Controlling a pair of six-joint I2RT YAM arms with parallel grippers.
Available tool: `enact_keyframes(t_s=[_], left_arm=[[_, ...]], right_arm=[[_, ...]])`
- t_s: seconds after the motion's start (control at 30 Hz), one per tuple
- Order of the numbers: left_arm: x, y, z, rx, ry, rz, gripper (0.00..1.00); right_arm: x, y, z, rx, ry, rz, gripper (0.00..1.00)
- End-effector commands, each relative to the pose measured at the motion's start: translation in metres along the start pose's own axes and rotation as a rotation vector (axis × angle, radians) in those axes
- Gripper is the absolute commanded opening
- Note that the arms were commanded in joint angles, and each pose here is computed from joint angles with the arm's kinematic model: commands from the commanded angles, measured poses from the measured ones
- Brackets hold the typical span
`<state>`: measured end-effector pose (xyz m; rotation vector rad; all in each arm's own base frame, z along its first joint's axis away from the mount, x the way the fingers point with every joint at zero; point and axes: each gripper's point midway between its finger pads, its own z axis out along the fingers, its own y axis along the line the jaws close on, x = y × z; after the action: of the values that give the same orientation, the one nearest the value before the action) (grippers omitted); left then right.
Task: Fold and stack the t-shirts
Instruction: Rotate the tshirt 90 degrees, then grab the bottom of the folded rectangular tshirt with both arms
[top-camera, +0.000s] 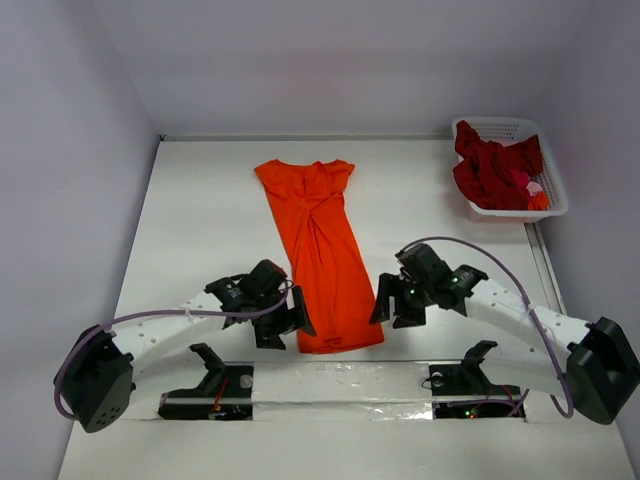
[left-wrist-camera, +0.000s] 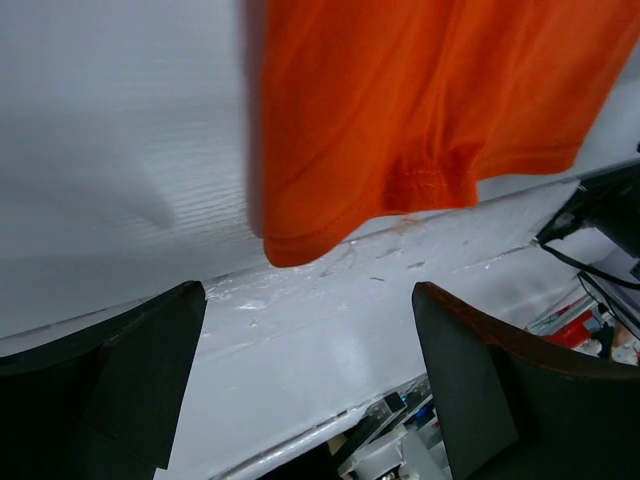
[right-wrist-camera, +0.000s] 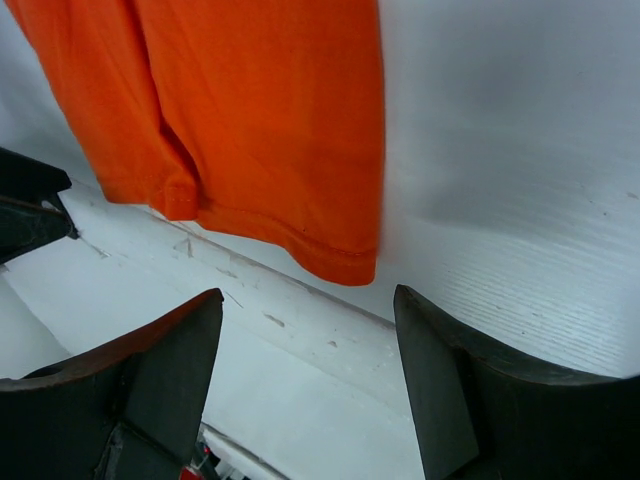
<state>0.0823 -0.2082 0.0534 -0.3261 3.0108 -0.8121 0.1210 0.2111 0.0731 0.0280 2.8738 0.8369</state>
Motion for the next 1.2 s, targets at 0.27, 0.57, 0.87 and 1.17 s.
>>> enact_keyframes(t_s=[0.27,0.57,0.87,1.17], left_arm=[[-0.011,0.012,0.013,-0.167,-0.017,-0.015,0.78],[-0.013,0.008,0.025,-0.148,-0.006,-0.035,0.76],[-0.015,0.009,0.033,-0.152,-0.011,-0.063,0.75],[-0.019,0.002,0.039,-0.144,-0.02,-0.072,0.72]], right_arm=[[-0.007,0.019,0.006,-0.02,0.08,-0.013,0.74],[0.0,0.012,0.023,-0.007,0.14,0.018,0.71],[0.01,-0.004,0.028,0.049,0.166,0.069,0.7],[0.028,-0.013,0.047,0.022,0.247,0.115,0.63]])
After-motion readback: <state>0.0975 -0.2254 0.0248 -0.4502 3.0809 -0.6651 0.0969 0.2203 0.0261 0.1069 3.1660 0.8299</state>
